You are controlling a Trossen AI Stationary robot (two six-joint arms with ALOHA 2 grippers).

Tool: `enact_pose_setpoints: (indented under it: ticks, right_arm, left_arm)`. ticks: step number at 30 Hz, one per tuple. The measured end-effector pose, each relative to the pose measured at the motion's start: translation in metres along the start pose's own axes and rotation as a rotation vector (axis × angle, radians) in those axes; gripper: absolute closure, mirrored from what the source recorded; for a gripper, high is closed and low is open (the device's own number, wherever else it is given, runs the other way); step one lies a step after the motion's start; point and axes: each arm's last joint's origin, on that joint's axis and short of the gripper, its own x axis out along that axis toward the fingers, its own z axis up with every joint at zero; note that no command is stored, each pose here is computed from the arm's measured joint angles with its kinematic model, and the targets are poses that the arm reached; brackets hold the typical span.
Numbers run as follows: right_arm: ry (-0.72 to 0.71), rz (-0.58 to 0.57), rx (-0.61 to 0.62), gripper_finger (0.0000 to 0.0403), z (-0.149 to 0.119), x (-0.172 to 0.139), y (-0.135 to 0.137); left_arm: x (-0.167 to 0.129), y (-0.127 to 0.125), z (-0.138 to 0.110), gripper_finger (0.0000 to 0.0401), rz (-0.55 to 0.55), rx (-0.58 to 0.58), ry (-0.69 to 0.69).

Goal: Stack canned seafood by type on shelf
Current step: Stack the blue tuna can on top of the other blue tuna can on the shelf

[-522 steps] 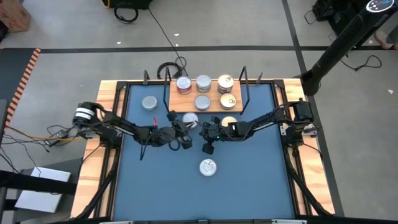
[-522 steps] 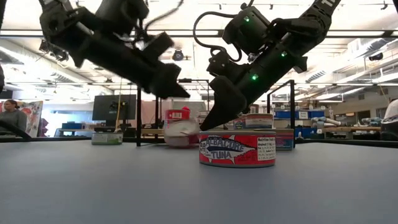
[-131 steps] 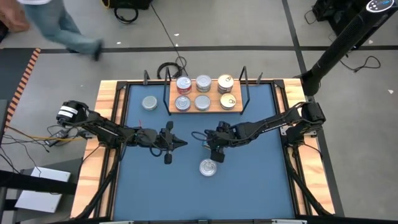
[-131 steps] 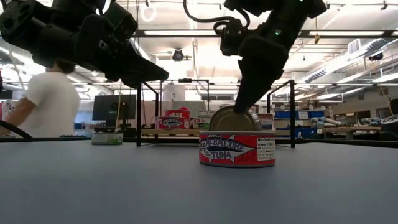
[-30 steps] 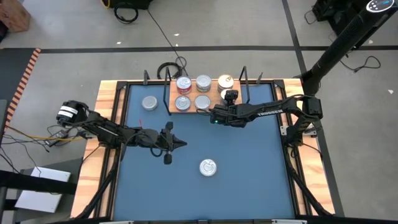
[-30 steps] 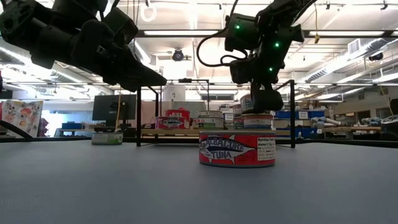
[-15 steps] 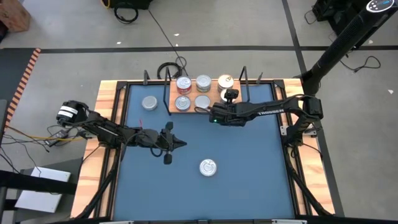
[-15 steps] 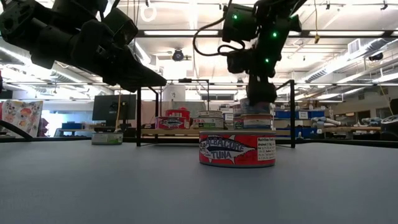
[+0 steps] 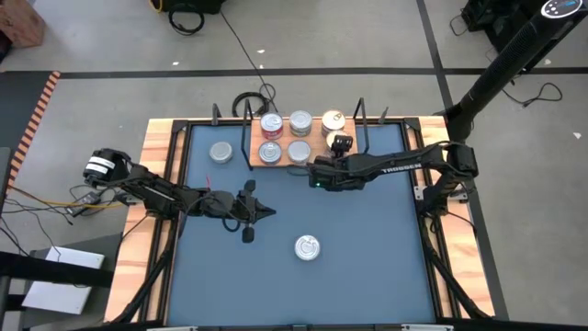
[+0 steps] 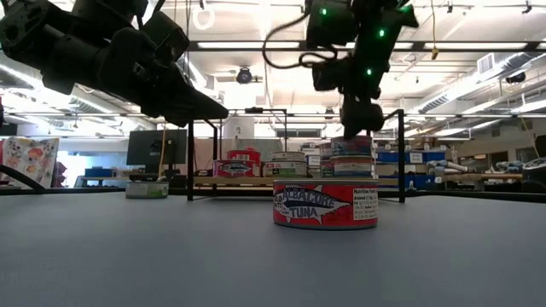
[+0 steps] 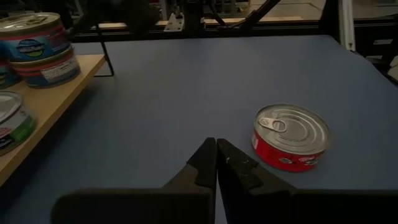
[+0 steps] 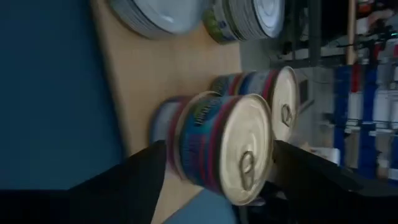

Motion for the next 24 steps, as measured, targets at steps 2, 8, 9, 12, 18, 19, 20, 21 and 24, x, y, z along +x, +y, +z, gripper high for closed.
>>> enact_pose_setpoints:
  ticks: [2, 8, 9, 12, 18, 19, 20, 21, 24]
  right_arm:
    - [-0.015, 0.046, 0.038, 0.0124, 0.003, -0.008, 0.002]
    - [-0.066, 0.173, 0.129, 0.0218, 0.008, -0.023, 0.013]
    - [-0.066, 0.194, 0.138, 0.0238, 0.008, -0.024, 0.014]
    - [-0.048, 0.281, 0.151, 0.0301, 0.006, -0.026, 0.018]
    - [-0.004, 0.398, 0.152, 0.0391, -0.001, -0.031, 0.012]
    - [-0.007, 0.398, 0.167, 0.0389, -0.002, -0.031, 0.008]
    - [-0.009, 0.396, 0.181, 0.0387, -0.003, -0.031, 0.004]
    - [-0.013, 0.394, 0.196, 0.0387, -0.004, -0.031, -0.001]
    - [-0.043, 0.387, 0.24, 0.0397, -0.006, -0.03, -0.02]
  left_arm:
    - [0.0, 0.001, 0.0, 0.0387, 0.012, -0.006, -0.001]
    - [0.0, 0.003, 0.001, 0.0387, 0.019, -0.027, -0.009]
    - [0.0, 0.003, 0.001, 0.0387, 0.019, -0.028, -0.011]
    - [0.0, 0.003, 0.001, 0.0387, 0.018, -0.028, -0.012]
    - [0.0, 0.003, 0.001, 0.0387, 0.018, -0.03, -0.009]
    - [0.0, 0.003, 0.001, 0.0387, 0.018, -0.031, -0.009]
    - [0.001, 0.003, 0.001, 0.0387, 0.018, -0.031, -0.009]
    - [0.001, 0.003, 0.001, 0.0387, 0.018, -0.031, -0.009]
    - [0.001, 0.003, 0.001, 0.0387, 0.018, -0.047, -0.009]
